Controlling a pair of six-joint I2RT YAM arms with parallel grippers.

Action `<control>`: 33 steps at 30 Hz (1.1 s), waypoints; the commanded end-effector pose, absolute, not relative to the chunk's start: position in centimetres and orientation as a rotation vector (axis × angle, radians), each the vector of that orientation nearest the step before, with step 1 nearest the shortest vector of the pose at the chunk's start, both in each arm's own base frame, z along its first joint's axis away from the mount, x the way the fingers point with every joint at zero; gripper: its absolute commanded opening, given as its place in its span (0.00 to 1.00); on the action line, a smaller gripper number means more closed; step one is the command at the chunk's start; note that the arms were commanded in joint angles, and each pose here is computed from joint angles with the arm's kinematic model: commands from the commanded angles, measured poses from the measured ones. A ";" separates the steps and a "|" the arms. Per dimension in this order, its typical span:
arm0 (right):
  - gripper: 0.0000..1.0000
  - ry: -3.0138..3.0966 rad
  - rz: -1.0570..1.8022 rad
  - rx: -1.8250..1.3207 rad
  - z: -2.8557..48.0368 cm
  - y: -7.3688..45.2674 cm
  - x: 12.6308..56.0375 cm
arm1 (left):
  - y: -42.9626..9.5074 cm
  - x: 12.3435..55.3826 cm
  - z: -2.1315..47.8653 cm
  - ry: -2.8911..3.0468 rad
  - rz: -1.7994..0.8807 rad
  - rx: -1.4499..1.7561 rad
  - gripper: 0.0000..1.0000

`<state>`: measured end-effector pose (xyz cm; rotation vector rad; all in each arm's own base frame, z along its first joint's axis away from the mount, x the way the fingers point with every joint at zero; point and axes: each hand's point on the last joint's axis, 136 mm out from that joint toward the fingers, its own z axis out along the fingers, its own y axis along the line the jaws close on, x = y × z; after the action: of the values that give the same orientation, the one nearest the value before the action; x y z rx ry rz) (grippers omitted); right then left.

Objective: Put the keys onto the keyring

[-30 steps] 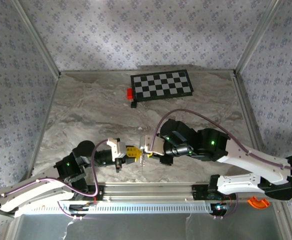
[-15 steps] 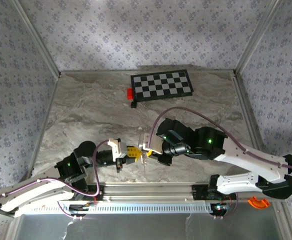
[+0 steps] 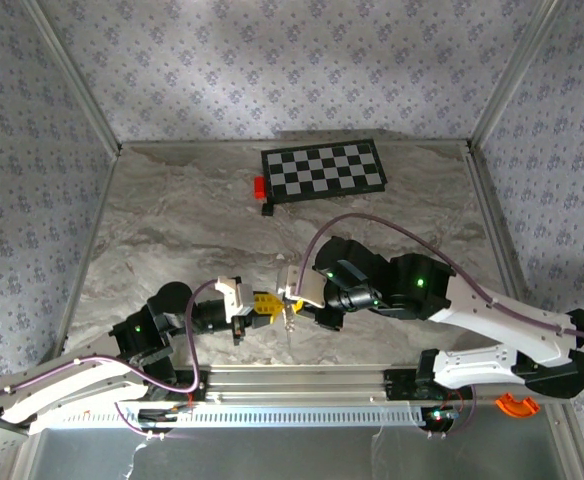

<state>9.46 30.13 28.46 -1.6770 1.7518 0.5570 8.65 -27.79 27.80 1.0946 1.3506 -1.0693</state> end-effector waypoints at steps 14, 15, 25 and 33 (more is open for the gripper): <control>0.00 1.713 0.565 -1.632 29.7 30.2 9.8 | -27.7 8.4 29.6 1.291 -1.093 1.060 0.00; 0.00 1.713 0.561 -1.630 29.7 30.2 9.8 | -27.6 8.4 29.6 1.291 -1.094 1.061 0.00; 0.00 1.724 0.534 -1.624 29.5 29.9 10.2 | -27.6 8.5 29.5 1.295 -1.093 1.056 0.00; 0.00 1.711 0.542 -1.623 29.6 30.2 10.2 | -27.7 8.5 29.4 1.293 -1.095 1.061 0.00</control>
<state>9.87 30.21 29.11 -1.6457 1.7306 0.5482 8.82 -27.77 27.60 1.0882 1.3599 -1.0627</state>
